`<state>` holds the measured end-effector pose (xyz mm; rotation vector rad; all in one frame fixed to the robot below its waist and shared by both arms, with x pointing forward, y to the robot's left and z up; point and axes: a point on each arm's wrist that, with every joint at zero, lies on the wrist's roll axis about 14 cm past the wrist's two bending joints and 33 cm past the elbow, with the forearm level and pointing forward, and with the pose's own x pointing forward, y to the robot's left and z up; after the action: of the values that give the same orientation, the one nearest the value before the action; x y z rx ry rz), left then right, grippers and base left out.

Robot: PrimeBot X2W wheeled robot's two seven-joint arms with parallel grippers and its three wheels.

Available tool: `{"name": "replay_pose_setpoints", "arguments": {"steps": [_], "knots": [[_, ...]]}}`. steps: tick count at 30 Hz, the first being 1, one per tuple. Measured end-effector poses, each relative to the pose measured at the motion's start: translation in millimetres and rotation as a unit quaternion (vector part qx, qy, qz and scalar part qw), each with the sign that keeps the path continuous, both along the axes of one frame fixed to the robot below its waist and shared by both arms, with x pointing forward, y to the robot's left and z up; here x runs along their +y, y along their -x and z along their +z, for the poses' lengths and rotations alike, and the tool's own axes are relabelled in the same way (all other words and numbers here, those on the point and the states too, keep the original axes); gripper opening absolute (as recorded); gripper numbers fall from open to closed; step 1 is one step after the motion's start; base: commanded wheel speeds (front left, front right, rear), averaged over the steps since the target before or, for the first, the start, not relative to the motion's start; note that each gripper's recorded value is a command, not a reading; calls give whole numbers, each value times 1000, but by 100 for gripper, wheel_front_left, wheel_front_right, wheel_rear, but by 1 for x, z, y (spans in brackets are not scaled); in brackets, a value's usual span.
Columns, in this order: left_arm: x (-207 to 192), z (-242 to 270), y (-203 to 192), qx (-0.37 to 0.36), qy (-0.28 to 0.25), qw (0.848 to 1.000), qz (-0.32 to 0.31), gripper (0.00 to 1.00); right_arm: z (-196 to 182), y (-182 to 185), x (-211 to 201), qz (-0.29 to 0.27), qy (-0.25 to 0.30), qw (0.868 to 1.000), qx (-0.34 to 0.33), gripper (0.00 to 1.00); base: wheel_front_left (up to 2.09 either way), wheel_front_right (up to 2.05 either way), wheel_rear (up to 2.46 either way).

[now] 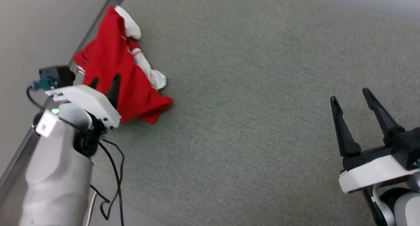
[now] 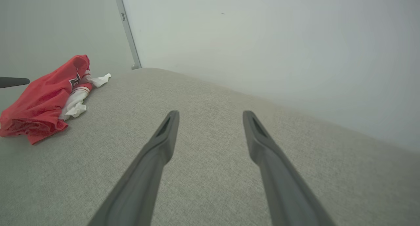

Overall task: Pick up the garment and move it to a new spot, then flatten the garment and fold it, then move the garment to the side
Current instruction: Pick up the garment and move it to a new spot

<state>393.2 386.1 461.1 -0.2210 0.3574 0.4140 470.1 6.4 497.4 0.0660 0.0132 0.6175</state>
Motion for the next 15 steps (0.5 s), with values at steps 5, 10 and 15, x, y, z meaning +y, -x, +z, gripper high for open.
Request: {"name": "replay_pose_setpoints", "arguments": {"steps": [5, 10, 15], "knots": [[7, -30, -21, 90, 20, 996, -12, 100, -23, -12, -6, -2, 6, 1000, 21, 100, 0, 0, 0], [12, -58, -34, 162, 47, 986, -14, 100, -39, -22, -11, 0, 11, 999, 33, 100, 0, 0, 0], [8, -97, -31, 250, 97, 963, -5, 100, -57, -30, -21, -6, 19, 999, 47, 100, 0, 0, 0]]}}
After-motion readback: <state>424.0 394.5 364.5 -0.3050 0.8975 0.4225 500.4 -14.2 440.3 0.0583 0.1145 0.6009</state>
